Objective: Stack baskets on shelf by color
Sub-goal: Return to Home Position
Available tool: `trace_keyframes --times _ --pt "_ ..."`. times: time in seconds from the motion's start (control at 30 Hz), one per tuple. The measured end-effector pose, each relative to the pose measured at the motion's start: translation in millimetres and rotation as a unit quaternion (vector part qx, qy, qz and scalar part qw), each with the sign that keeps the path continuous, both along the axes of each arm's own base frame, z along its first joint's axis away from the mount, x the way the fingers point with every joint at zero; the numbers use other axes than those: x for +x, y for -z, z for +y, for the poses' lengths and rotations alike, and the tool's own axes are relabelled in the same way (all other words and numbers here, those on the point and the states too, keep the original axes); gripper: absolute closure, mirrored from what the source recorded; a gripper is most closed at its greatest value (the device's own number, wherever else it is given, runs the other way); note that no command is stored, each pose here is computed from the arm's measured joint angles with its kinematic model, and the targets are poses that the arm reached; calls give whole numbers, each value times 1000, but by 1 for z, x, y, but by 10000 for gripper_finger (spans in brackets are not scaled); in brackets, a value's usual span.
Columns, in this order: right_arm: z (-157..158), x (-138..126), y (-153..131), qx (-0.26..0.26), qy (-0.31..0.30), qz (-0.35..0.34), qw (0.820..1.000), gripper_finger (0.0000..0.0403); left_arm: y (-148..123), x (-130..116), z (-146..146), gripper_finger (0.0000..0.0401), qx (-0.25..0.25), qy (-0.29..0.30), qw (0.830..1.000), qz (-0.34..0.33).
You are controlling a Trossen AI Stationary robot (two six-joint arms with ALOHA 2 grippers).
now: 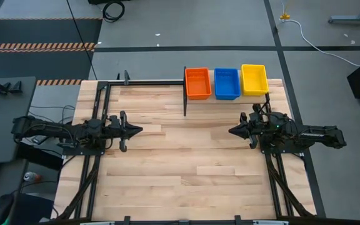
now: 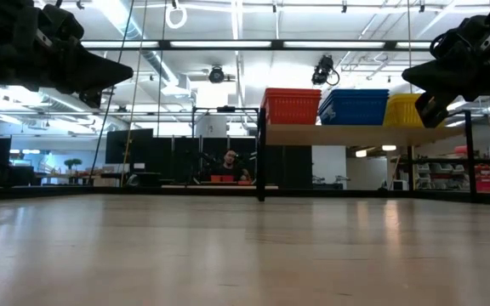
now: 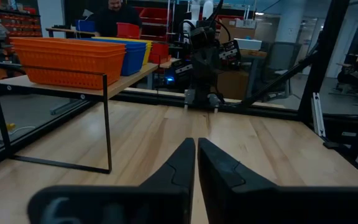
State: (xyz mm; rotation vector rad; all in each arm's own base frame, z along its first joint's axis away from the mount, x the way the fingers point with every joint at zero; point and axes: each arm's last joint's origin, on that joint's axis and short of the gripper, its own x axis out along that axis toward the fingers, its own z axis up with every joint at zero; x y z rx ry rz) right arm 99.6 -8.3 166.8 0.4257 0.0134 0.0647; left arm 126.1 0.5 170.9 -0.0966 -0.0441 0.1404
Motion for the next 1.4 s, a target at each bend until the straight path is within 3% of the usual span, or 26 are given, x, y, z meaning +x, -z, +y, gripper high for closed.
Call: trace_keyframes --times 1.4 --pt "0 0 0 0 0 0 1000 384 -1 0 0 372 0 -1 1000 -7"
